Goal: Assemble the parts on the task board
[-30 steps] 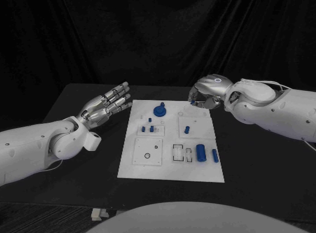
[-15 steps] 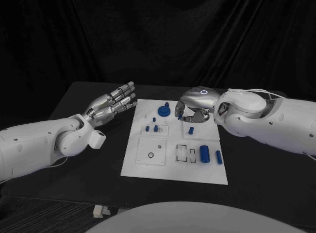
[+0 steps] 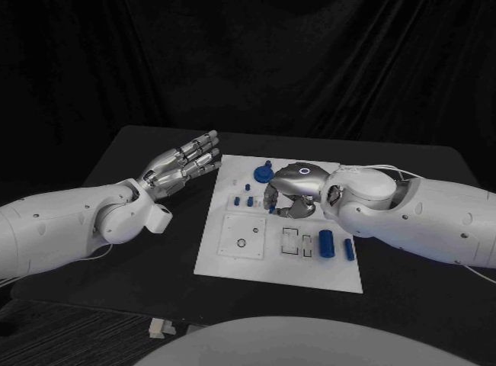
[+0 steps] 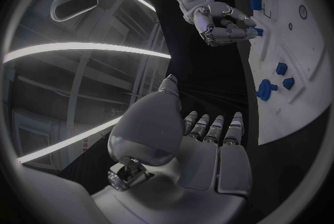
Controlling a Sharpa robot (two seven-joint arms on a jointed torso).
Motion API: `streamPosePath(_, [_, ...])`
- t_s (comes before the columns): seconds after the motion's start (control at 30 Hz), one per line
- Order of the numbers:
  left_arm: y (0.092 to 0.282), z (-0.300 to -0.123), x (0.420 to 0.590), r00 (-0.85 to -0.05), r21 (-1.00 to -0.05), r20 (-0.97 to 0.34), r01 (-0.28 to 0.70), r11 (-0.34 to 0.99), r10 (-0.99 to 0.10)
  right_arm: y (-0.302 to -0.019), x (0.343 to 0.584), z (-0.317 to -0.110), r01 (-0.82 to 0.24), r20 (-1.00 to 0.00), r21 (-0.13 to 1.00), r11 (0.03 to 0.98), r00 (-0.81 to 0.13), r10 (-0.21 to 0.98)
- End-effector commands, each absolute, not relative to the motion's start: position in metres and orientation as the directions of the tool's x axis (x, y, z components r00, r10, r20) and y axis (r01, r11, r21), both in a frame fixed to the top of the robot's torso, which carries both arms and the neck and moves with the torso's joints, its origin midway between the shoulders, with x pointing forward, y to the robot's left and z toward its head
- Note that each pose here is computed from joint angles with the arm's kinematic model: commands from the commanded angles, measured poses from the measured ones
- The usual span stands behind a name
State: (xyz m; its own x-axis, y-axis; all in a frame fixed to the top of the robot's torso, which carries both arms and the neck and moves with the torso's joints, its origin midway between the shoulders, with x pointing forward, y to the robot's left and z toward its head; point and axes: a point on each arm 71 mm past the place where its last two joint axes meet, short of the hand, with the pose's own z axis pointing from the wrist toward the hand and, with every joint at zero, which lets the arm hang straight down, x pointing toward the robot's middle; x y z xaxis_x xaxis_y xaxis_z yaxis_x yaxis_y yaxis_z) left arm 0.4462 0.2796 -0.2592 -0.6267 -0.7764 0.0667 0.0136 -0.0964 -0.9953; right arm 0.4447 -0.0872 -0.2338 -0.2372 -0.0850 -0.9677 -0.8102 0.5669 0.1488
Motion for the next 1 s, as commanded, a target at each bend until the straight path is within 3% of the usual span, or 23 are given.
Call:
streamPosePath(0.03, [0.279,-0.258,0.445,-0.629,-0.992,0.081,0.027,-0.125,-0.773,-0.084,0.442,-0.239,-0.808,-0.964,0.157,0.569,-0.250,-0.088])
streamPosePath(1.0, [0.279,-0.261,0.443,-0.632,-0.992,0.089,0.012,-0.124,-0.769,-0.059,0.436,-0.264,-0.810,-0.958,0.189,0.555,-0.275,-0.075])
